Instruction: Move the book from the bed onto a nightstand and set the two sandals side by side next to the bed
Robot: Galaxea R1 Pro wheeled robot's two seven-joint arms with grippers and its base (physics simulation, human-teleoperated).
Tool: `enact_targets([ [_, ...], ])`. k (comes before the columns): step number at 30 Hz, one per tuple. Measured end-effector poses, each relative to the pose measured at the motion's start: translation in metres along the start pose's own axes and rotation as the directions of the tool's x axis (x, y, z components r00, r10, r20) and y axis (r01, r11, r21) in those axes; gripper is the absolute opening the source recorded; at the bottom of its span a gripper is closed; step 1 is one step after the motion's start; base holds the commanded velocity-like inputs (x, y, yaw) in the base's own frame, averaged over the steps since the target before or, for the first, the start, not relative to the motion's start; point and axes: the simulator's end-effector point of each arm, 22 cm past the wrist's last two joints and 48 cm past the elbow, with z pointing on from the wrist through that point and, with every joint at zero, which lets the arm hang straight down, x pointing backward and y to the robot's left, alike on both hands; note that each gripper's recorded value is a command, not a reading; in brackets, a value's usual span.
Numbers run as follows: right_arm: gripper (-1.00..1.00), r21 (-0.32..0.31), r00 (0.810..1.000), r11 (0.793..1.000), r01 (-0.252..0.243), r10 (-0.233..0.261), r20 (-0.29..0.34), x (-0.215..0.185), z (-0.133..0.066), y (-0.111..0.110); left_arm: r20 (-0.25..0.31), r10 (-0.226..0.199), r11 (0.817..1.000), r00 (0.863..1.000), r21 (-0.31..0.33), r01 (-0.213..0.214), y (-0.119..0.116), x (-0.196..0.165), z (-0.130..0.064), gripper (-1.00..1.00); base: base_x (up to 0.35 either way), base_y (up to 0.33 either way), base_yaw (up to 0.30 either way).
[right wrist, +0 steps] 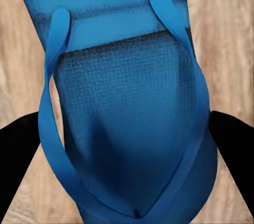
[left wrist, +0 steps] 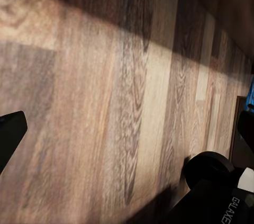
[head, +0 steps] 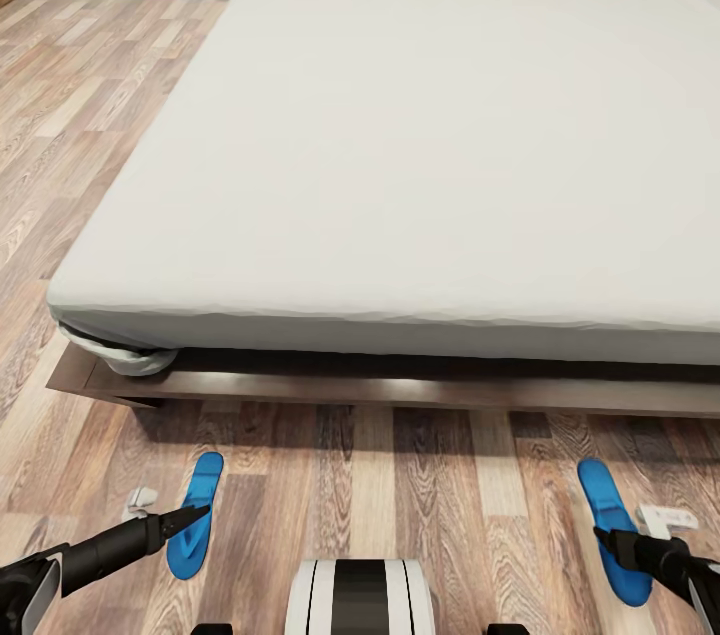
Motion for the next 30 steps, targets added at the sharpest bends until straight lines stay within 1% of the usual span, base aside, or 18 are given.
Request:
enact_targets([
  [2, -1.0, 0.01, 1.0, 1.0, 0.013, -0.013, 0.027, -0.004, 0.001, -0.002, 0.0, 0.0, 1.0, 1.0, 0.0, 0.0, 0.0, 0.0, 0.0, 1.0, 0.0, 0.0, 0.0],
  [3, -1.0, 0.03, 0.999, 0.999, 0.021, -0.022, 0.033, 0.0, 0.003, -0.006, -0.001, 0.0, 1.0, 1.0, 0.0, 0.0, 0.0, 0.001, 0.0, 1.0, 0.0, 0.0, 0.0],
  [4, -1.0, 0.053, 0.999, 0.998, 0.022, -0.024, 0.029, 0.008, 0.006, -0.01, -0.002, 0.0, 1.0, 1.0, 0.0, 0.0, 0.0, 0.001, 0.001, 1.0, 0.0, 0.0, 0.0],
  [6, -1.0, 0.117, 1.0, 0.993, 0.014, -0.014, -0.001, 0.032, 0.011, -0.023, -0.002, 0.0, 1.0, 1.0, 0.001, 0.0, 0.0, 0.001, 0.001, 1.0, 0.0, 0.0, 0.0],
  [8, -1.0, 0.192, 0.999, 0.981, 0.008, -0.001, -0.034, 0.054, 0.013, -0.038, -0.003, 0.0, 1.0, 1.0, 0.001, 0.0, 0.0, 0.001, 0.001, 1.0, 0.0, 0.0, 0.0],
  [10, -1.0, 0.22, 0.999, 0.975, 0.005, 0.005, -0.045, 0.061, 0.013, -0.044, -0.002, 0.0, 1.0, 1.0, -0.002, 0.0, 0.0, 0.001, 0.001, 1.0, 0.0, 0.0, 0.0],
  [14, -1.0, 0.236, 0.999, 0.972, 0.004, 0.008, -0.051, 0.065, 0.013, -0.047, -0.003, 0.0, 1.0, 1.0, -0.03, 0.0, 0.006, 0.001, 0.001, 1.0, 0.0, 0.016, 0.0],
  [18, -1.0, 0.237, 0.999, 0.971, 0.004, 0.008, -0.05, 0.065, 0.013, -0.047, -0.003, 0.0, 0.999, 1.0, -0.04, 0.0, 0.008, 0.001, 0.001, 1.0, 0.01, 0.128, 0.0],
  [21, -1.0, 0.238, 0.999, 0.971, 0.005, 0.007, -0.047, 0.065, 0.013, -0.047, -0.005, 0.001, 0.999, 1.0, -0.042, -0.001, 0.009, 0.002, 0.001, 1.0, 0.065, 0.225, 0.0],
  [26, -1.0, 0.237, 1.0, 0.971, 0.009, -0.006, -0.016, 0.057, 0.013, -0.047, -0.006, 0.001, 0.999, 1.0, -0.043, -0.001, 0.009, 0.002, 0.001, 1.0, 0.02, 0.265, 0.0],
  [30, -1.0, 0.237, 1.0, 0.971, 0.01, -0.008, -0.011, 0.056, 0.013, -0.047, -0.005, 0.001, 0.999, 1.0, -0.043, -0.001, 0.009, 0.002, 0.001, 1.0, 0.002, 0.277, 0.0],
])
